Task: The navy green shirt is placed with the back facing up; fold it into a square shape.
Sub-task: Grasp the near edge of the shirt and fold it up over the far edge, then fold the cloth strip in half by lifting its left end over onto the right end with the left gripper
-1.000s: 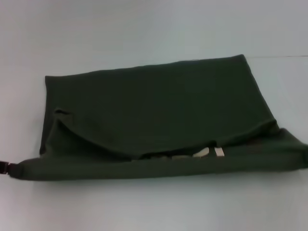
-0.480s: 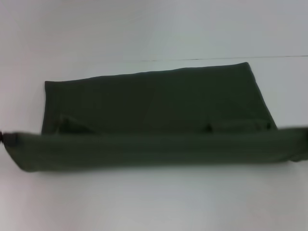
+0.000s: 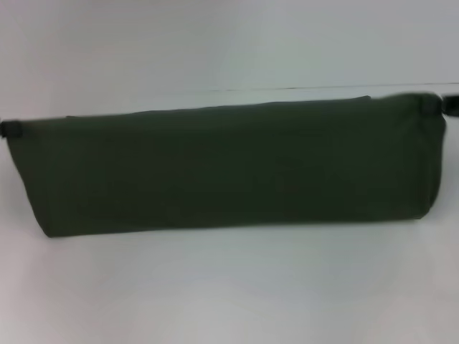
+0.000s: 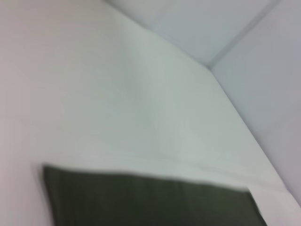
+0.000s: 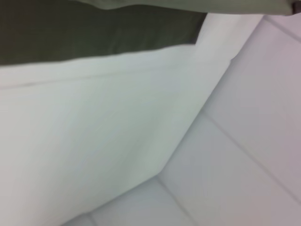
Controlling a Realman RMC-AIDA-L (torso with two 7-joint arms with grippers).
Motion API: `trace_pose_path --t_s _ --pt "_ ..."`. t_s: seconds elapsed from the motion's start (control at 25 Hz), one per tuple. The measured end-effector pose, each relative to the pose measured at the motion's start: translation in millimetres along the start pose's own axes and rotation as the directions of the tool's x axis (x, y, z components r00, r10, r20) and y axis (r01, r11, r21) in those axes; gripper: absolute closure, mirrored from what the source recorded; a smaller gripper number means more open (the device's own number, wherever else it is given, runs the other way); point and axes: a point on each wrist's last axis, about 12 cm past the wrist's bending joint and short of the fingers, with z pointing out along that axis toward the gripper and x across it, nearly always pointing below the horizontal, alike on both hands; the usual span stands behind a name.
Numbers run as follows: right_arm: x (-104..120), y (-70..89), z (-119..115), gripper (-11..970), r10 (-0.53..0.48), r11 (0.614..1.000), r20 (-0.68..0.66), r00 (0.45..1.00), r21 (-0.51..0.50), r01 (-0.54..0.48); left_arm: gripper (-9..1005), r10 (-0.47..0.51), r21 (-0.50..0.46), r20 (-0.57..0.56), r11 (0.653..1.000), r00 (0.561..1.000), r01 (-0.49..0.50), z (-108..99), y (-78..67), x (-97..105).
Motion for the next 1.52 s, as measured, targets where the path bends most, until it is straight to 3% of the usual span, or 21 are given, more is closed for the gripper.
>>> trace_pose_path --t_s 0.24,0.44,0.68,1.0,1.2,1.36,1.44,1.52 --pt "-21.5 1.8 45.1 816 -0.039 0.993 0.045 0.998 0.111 0.034 985 0.009 -0.075 0.132 0.997 0.991 0.001 35.6 0.8 -9.2" --pt "-21.3 -0.1 79.1 807 -0.054 0.977 0.059 0.997 0.208 0.04 985 0.047 -0.14 0.181 0.99 0.982 -0.021 68.7 -1.3 -6.7" --pt "-15.7 -2.3 101.8 796 -0.076 0.952 0.086 0.993 0.302 0.047 984 0.086 -0.231 0.248 0.973 0.965 -0.028 101.4 -2.5 0.3" --pt "-6.2 -0.7 125.9 782 -0.104 0.924 0.037 0.994 0.375 0.082 982 0.117 -0.297 0.258 0.954 0.959 -0.036 128.6 -7.1 8.0" --pt "-8.2 -3.4 126.9 773 -0.106 0.908 0.074 0.992 0.413 0.066 965 0.105 -0.326 0.284 0.945 0.953 -0.007 134.0 -7.3 7.9" --pt "-13.9 -2.7 124.8 766 -0.127 0.91 0.122 0.984 0.409 0.067 935 0.054 -0.314 0.354 0.947 0.934 0.064 126.7 -1.9 7.7" --pt "-15.8 -3.1 123.6 762 -0.134 0.909 0.13 0.982 0.411 0.069 815 0.036 -0.31 0.377 0.947 0.925 0.089 122.4 1.7 9.0" --pt "-16.9 -4.5 122.1 724 -0.139 0.905 0.129 0.982 0.419 0.074 803 0.031 -0.313 0.379 0.945 0.925 0.097 121.2 3.9 11.6"
